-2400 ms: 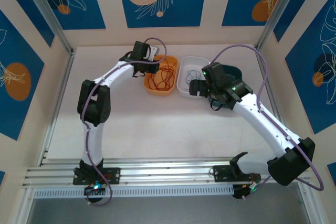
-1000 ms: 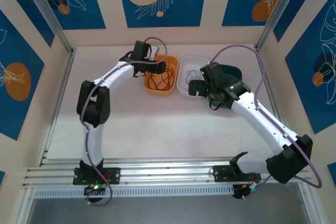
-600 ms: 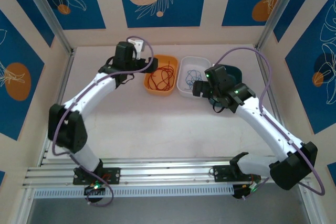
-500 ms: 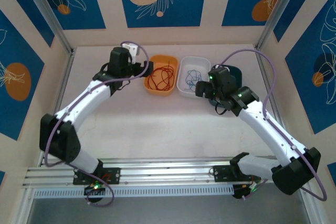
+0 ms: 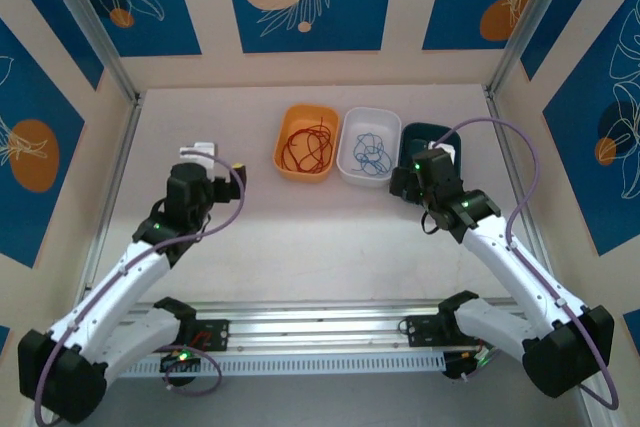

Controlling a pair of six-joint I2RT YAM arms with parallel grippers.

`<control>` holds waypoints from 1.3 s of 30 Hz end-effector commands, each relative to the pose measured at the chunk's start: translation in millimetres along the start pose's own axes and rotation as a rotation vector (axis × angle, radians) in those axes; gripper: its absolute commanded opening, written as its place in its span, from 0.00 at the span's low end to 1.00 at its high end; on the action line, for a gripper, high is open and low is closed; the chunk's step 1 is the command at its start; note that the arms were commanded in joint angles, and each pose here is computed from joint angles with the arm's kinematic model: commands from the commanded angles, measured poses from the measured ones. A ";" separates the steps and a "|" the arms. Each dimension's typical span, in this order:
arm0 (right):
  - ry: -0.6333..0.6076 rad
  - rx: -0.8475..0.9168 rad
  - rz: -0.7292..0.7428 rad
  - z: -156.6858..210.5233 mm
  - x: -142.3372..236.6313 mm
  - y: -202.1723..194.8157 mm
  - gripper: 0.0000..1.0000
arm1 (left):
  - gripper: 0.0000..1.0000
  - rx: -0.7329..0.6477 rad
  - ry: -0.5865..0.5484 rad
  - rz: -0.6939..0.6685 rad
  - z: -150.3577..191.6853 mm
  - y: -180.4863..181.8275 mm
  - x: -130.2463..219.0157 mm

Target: Untangle the cables

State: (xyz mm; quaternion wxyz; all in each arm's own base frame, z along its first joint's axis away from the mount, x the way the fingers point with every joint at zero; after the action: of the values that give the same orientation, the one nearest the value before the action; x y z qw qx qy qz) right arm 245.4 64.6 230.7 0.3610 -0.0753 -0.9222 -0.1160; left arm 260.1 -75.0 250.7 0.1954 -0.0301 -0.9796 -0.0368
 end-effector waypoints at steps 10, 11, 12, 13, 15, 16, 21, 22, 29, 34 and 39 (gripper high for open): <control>-0.018 -0.068 -0.040 20.3 -29.6 -27.9 0.99 | 1.00 -0.020 -0.010 -0.300 63.5 46.4 21.2; -0.035 -0.048 -0.046 22.3 -34.0 -28.5 0.99 | 1.00 -0.029 -0.018 -0.309 66.6 47.3 20.1; -0.052 -0.021 -0.053 23.3 -37.9 -28.6 0.99 | 1.00 -0.034 -0.023 -0.318 70.8 48.5 18.2; -0.067 0.000 -0.055 23.9 -40.9 -29.1 0.99 | 1.00 -0.041 -0.030 -0.321 73.4 49.0 16.2; -0.102 0.044 -0.055 24.1 -47.0 -30.8 0.99 | 1.00 -0.053 -0.043 -0.329 79.5 50.4 11.8; -0.116 0.054 -0.054 23.1 -49.5 -32.2 0.99 | 1.00 -0.058 -0.050 -0.329 81.8 50.7 9.6; -0.168 0.045 -0.097 10.1 -63.3 -41.3 0.99 | 1.00 -0.071 -0.075 -0.299 89.5 50.7 -4.1; -0.179 0.044 -0.105 7.3 -66.1 -43.0 0.99 | 1.00 -0.070 -0.076 -0.291 91.0 50.8 -7.2; -0.267 0.053 -0.164 -13.8 -87.1 -44.6 0.99 | 1.00 -0.065 -0.089 -0.235 100.4 51.6 -28.1; -0.344 0.100 -0.180 -28.5 -97.2 -42.0 0.99 | 1.00 -0.040 -0.093 -0.203 102.4 54.8 -40.6; -0.388 0.128 -0.203 -34.5 -103.3 -43.5 0.99 | 1.00 -0.019 -0.141 -0.139 98.9 53.3 -51.0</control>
State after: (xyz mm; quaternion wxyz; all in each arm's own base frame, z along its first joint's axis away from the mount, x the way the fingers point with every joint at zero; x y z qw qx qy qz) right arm 326.2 7.9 164.4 0.2177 -0.0036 -0.9717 -0.0920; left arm 265.1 -10.8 130.4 0.1727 0.0655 -0.9798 -0.0770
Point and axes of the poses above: each hand's point on the last joint's axis, 136 mm out from that joint toward the fingers, its own x axis back along the fingers, its own y axis along the line the jaws close on, z = x × y, the point moved 6 cm from there along x, back along the fingers, and after that the axes turned 4 degrees about -x, right-handed, at the moved point
